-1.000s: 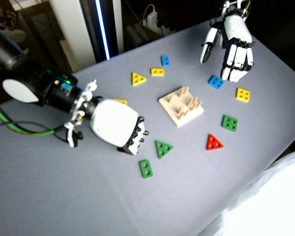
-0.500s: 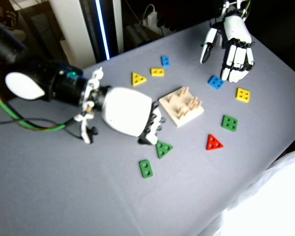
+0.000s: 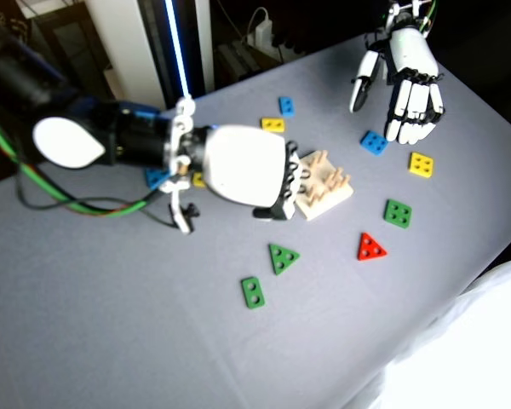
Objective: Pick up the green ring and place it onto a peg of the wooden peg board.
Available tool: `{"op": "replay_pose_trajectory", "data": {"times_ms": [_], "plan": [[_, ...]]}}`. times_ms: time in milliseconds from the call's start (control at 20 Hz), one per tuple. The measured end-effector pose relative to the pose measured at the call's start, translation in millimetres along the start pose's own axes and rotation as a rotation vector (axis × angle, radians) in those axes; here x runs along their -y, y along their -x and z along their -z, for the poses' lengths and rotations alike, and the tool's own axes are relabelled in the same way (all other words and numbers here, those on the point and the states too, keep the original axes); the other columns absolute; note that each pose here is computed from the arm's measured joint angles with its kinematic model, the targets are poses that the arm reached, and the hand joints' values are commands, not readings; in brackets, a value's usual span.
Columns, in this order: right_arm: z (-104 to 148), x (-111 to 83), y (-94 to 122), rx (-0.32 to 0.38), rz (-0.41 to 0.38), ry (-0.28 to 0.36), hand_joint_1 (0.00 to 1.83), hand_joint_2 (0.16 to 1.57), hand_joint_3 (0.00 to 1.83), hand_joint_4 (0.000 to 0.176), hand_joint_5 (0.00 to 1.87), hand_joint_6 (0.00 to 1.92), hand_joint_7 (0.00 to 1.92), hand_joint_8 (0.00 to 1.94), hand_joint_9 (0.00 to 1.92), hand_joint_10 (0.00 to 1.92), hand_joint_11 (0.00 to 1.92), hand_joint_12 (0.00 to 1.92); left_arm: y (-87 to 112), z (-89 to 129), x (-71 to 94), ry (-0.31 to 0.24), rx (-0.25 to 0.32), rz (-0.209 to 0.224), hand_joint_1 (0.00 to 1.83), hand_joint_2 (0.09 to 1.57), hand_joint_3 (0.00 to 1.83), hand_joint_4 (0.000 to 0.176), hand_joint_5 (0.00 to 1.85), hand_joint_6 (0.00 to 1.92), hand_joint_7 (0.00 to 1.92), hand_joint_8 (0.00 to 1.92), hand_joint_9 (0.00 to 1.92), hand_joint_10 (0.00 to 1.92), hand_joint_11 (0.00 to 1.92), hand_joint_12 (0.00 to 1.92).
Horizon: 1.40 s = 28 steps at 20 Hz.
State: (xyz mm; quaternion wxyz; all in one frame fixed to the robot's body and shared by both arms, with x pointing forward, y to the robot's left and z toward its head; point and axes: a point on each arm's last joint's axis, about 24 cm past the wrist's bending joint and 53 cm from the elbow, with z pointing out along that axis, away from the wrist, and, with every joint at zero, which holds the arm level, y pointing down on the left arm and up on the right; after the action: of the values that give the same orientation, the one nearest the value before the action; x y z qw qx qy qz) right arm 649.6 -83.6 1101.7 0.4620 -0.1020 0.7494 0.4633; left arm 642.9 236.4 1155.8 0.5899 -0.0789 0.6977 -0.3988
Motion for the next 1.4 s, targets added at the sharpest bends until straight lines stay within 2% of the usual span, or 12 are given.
{"op": "replay_pose_trajectory", "data": {"times_ms": [150,200,350,500,650,800,900,1000,1100,1300,1350,1400], "plan": [[-10,-0.9,-4,-0.012,-0.03,0.017,1.29,1.02,0.0,0.0,1.15,0.56,1.29,0.63,1.19,0.54,0.89,1.19,-4.0,-5,-2.9,0.005,-0.009,0.002,0.87,1.11,0.0,0.014,0.54,0.0,0.45,0.0,0.37,0.0,0.0,0.97],[-14,-0.8,-6,-0.019,-0.044,0.021,1.29,1.02,0.0,0.0,1.14,0.58,1.31,0.58,1.21,0.48,0.9,1.14,-6.1,-7,-3.6,0.007,-0.011,0.008,0.83,1.12,0.0,0.037,0.52,0.0,0.43,0.0,0.36,0.0,0.0,0.94],[-19,-5.7,-18,-0.046,-0.035,0.037,1.29,1.02,0.0,0.0,1.19,0.45,1.23,0.77,1.2,0.48,0.85,1.15,-12.5,-9,-6.0,0.014,-0.028,0.009,0.79,1.13,0.0,0.036,0.52,0.0,0.42,0.0,0.34,0.0,0.0,1.0],[-26,-14.8,-24,-0.06,-0.035,0.061,1.29,1.01,0.0,0.0,1.22,0.47,1.29,0.59,1.23,0.44,0.86,1.17,-11.5,-11,-6.8,0.013,-0.025,0.007,0.79,1.14,0.0,0.039,0.52,0.0,0.4,0.0,0.35,0.0,0.0,1.02],[-32,-16.3,-25,-0.056,-0.04,0.07,1.28,1.01,0.0,0.0,1.21,0.49,1.29,0.59,1.23,0.45,0.86,1.23,-8.6,-12,-8.3,0.016,-0.019,0.006,0.84,1.13,0.0,0.018,0.53,0.0,0.43,0.01,0.38,0.01,0.0,1.06],[-35,-14.4,-27,-0.057,-0.054,0.067,1.3,1.01,0.0,0.0,1.24,0.34,1.26,0.73,1.18,0.66,0.85,1.3,-9.7,-14,-8.6,0.015,-0.015,0.013,0.85,1.12,0.0,0.021,0.52,0.0,0.44,0.0,0.38,0.0,0.0,0.97],[-36,-13.3,-27,-0.057,-0.057,0.066,1.3,1.0,0.0,0.0,1.23,0.4,1.34,0.54,1.22,0.6,0.92,1.22,-12.2,-14,-7.8,0.012,-0.023,0.01,0.82,1.12,0.0,0.062,0.51,0.0,0.4,0.0,0.33,0.0,0.0,0.86],[-38,-13.5,-28,-0.059,-0.06,0.067,1.3,0.99,0.0,0.0,1.23,0.41,1.36,0.5,1.28,0.48,0.94,1.19,-12.1,-15,-7.1,0.01,-0.023,0.009,0.84,1.12,0.0,0.044,0.52,0.0,0.42,0.0,0.36,0.01,0.0,0.86],[-38,-12.9,-28,-0.061,-0.058,0.064,1.31,1.0,0.0,0.0,1.27,0.27,1.3,0.66,1.23,0.71,0.93,1.28,-10.5,-15,-6.6,0.009,-0.017,0.013,0.83,1.12,0.0,0.045,0.51,0.0,0.42,0.0,0.36,0.01,0.0,0.87],[-39,-16.2,-33,-0.089,-0.074,0.075,1.3,1.02,0.0,0.0,1.07,0.75,1.43,0.3,1.41,0.23,1.07,0.94,-10.3,-15,-6.0,0.008,-0.017,0.012,0.86,1.11,0.0,0.03,0.52,0.0,0.43,0.0,0.38,0.0,0.0,0.94],[-39,-16.7,-34,-0.092,-0.074,0.076,1.38,1.02,0.0,0.0,1.02,0.78,1.46,0.07,1.24,0.68,1.04,0.92,-10.3,-16,-6.0,0.008,-0.017,0.013,0.86,1.11,0.0,0.028,0.53,0.0,0.44,0.0,0.38,0.0,0.0,0.97],[-39,-17.4,-37,-0.099,-0.075,0.078,1.4,1.02,0.0,0.0,1.02,0.76,1.46,0.04,1.2,0.78,1.01,0.97,-10.3,-16,-5.6,0.007,-0.017,0.012,0.86,1.11,0.0,0.031,0.53,0.0,0.44,0.0,0.39,0.01,0.0,0.98]]}}
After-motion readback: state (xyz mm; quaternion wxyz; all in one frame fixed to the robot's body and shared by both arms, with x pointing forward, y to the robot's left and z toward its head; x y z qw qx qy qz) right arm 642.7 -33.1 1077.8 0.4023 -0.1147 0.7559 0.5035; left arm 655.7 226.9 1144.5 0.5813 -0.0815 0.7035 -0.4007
